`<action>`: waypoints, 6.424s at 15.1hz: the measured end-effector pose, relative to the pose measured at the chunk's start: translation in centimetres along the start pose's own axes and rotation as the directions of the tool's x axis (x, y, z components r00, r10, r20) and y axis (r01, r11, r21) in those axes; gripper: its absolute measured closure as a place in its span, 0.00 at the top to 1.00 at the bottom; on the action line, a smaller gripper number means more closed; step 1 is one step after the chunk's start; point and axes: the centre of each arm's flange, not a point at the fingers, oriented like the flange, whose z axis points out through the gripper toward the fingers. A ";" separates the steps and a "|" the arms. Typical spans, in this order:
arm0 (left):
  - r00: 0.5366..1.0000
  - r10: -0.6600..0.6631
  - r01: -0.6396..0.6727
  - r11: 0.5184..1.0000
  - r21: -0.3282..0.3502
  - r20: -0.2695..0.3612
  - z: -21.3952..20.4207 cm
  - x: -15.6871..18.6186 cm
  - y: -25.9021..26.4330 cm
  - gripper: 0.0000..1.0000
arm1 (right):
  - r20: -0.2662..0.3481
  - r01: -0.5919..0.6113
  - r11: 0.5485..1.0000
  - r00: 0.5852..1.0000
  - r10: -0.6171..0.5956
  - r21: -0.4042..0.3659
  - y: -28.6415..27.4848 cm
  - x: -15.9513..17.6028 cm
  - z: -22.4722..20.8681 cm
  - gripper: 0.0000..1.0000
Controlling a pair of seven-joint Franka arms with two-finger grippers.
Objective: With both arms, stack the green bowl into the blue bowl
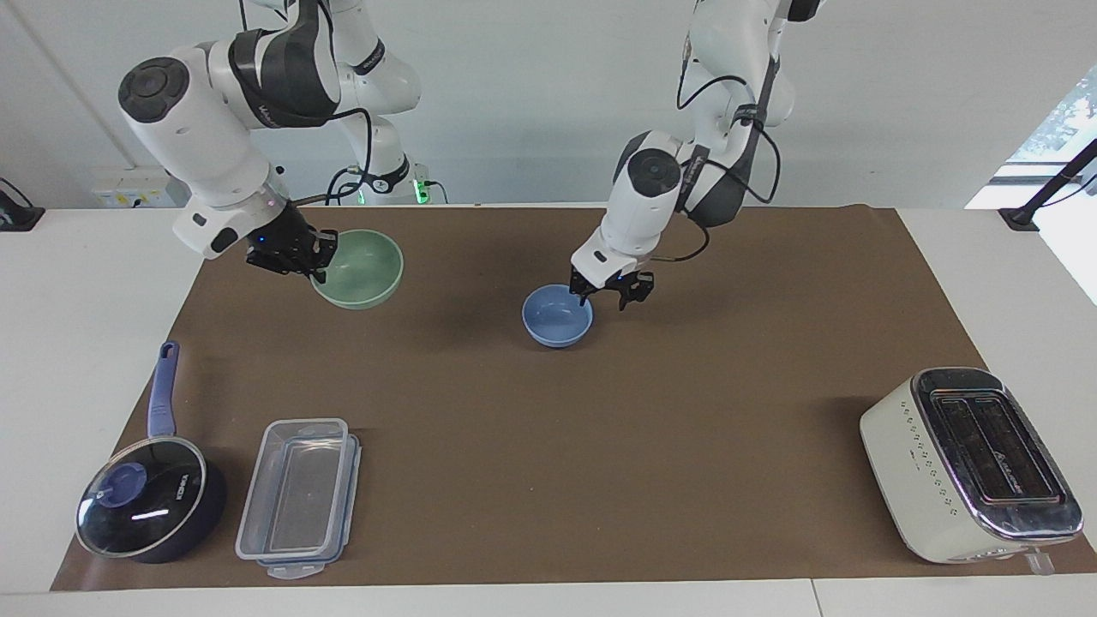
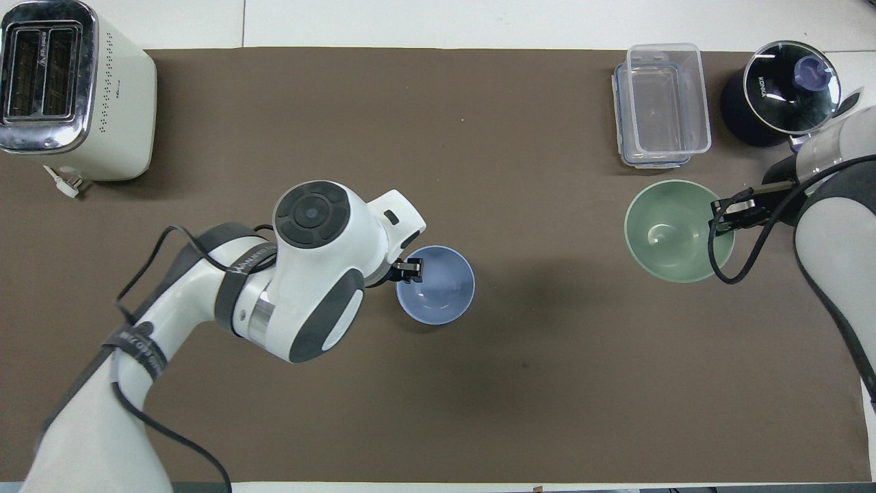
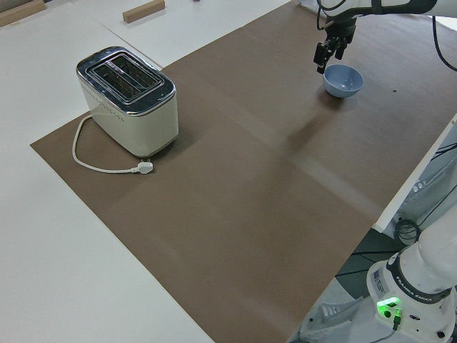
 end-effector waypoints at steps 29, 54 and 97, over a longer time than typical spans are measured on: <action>0.999 -0.052 0.050 0.994 0.101 0.016 -18.5 0.4 -21.7 1.00 | -0.064 -0.091 0.988 0.993 0.100 0.128 -20.6 -5.5 19.2 0.05; 0.999 -0.049 0.046 0.994 0.100 0.018 -18.5 0.4 -22.3 1.00 | -0.053 -0.085 0.989 0.994 0.092 0.125 -21.3 -5.4 20.7 0.52; 0.998 -0.053 0.051 0.994 0.100 0.017 -18.5 0.4 -22.6 1.00 | 0.030 -0.067 0.991 0.997 0.071 -0.112 11.1 -3.4 -8.4 1.00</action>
